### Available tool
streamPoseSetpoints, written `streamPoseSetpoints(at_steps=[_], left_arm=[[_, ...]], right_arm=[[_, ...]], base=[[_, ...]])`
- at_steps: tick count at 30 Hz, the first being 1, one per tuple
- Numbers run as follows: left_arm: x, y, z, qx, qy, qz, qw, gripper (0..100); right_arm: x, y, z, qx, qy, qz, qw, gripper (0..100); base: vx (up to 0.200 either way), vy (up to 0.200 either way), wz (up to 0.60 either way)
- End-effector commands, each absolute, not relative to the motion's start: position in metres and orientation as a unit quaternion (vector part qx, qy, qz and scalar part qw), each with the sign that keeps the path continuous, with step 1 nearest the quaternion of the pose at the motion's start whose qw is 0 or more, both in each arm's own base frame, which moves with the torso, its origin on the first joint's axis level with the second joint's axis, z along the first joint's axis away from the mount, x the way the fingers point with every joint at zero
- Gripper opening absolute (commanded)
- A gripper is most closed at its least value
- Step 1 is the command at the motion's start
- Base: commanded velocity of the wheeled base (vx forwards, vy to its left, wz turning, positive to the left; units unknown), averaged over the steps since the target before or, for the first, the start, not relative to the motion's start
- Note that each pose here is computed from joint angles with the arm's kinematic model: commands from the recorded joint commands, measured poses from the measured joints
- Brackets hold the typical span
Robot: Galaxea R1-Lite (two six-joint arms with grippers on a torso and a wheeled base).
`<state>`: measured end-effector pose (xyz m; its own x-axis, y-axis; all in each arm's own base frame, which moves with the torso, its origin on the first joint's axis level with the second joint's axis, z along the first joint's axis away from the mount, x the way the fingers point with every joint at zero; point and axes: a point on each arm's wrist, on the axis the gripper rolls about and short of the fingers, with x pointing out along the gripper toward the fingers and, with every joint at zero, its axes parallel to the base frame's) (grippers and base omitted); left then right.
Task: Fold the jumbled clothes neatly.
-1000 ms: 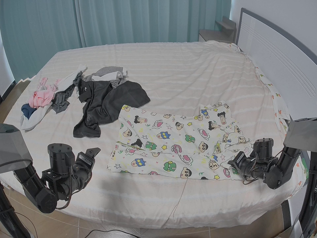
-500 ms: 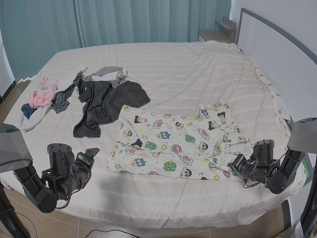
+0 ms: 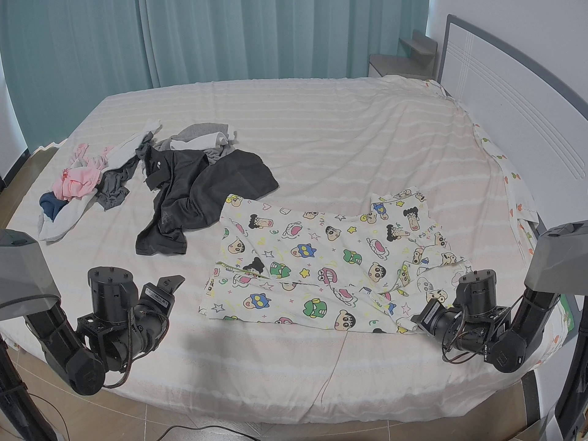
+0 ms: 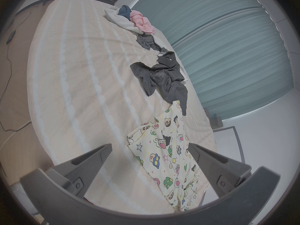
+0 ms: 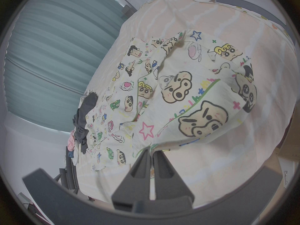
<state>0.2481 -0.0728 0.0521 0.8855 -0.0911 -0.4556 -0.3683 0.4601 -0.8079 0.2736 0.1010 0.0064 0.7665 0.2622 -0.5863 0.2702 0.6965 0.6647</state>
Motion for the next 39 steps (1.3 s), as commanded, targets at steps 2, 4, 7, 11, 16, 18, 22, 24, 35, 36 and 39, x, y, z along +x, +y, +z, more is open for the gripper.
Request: streamPoseSetpoints(at_steps=[2, 4, 7, 11, 16, 18, 22, 24, 35, 36, 39], left_arm=[[0.248, -0.073, 0.051, -0.512, 0.225, 0.085, 0.824, 100], [0.248, -0.073, 0.050, -0.512, 0.226, 0.086, 0.824, 100], [0.248, -0.073, 0.050, -0.512, 0.226, 0.086, 0.824, 100], [0.248, -0.073, 0.050, -0.511, 0.227, 0.086, 0.824, 100], [0.249, -0.073, 0.046, -0.509, 0.233, 0.090, 0.824, 100], [0.249, -0.074, 0.045, -0.508, 0.234, 0.091, 0.824, 100], [0.249, -0.074, 0.045, -0.508, 0.235, 0.091, 0.824, 100], [0.249, -0.074, 0.044, -0.508, 0.236, 0.092, 0.824, 100], [0.249, -0.074, 0.043, -0.506, 0.239, 0.092, 0.824, 100], [0.249, -0.074, 0.043, -0.506, 0.239, 0.092, 0.824, 100], [0.249, -0.074, 0.042, -0.506, 0.239, 0.093, 0.823, 100]], right_arm=[[0.274, 0.103, -0.009, 0.379, 0.357, -0.020, 0.854, 0], [0.275, 0.104, -0.012, 0.377, 0.359, -0.023, 0.853, 0], [0.274, 0.105, -0.013, 0.376, 0.361, -0.021, 0.853, 0], [0.275, 0.106, -0.012, 0.376, 0.360, -0.018, 0.854, 0], [0.273, 0.107, -0.009, 0.378, 0.356, -0.015, 0.855, 100], [0.272, 0.106, -0.008, 0.378, 0.355, -0.014, 0.855, 100], [0.267, 0.103, 0.000, 0.380, 0.349, -0.013, 0.856, 100], [0.263, 0.100, 0.007, 0.384, 0.343, -0.013, 0.857, 100], [0.266, 0.041, 0.029, 0.289, 0.289, -0.038, 0.912, 100], [0.266, 0.041, 0.029, 0.289, 0.289, -0.038, 0.912, 100], [0.271, 0.027, 0.030, 0.252, 0.288, -0.022, 0.924, 100]], base=[[0.000, 0.000, 0.00], [0.000, 0.000, 0.00], [0.000, 0.000, 0.00], [0.000, 0.000, 0.00], [0.000, 0.000, 0.00], [0.000, 0.000, 0.00], [0.000, 0.000, 0.00], [0.000, 0.000, 0.00], [0.000, 0.000, 0.00], [0.000, 0.000, 0.00], [0.000, 0.000, 0.00]])
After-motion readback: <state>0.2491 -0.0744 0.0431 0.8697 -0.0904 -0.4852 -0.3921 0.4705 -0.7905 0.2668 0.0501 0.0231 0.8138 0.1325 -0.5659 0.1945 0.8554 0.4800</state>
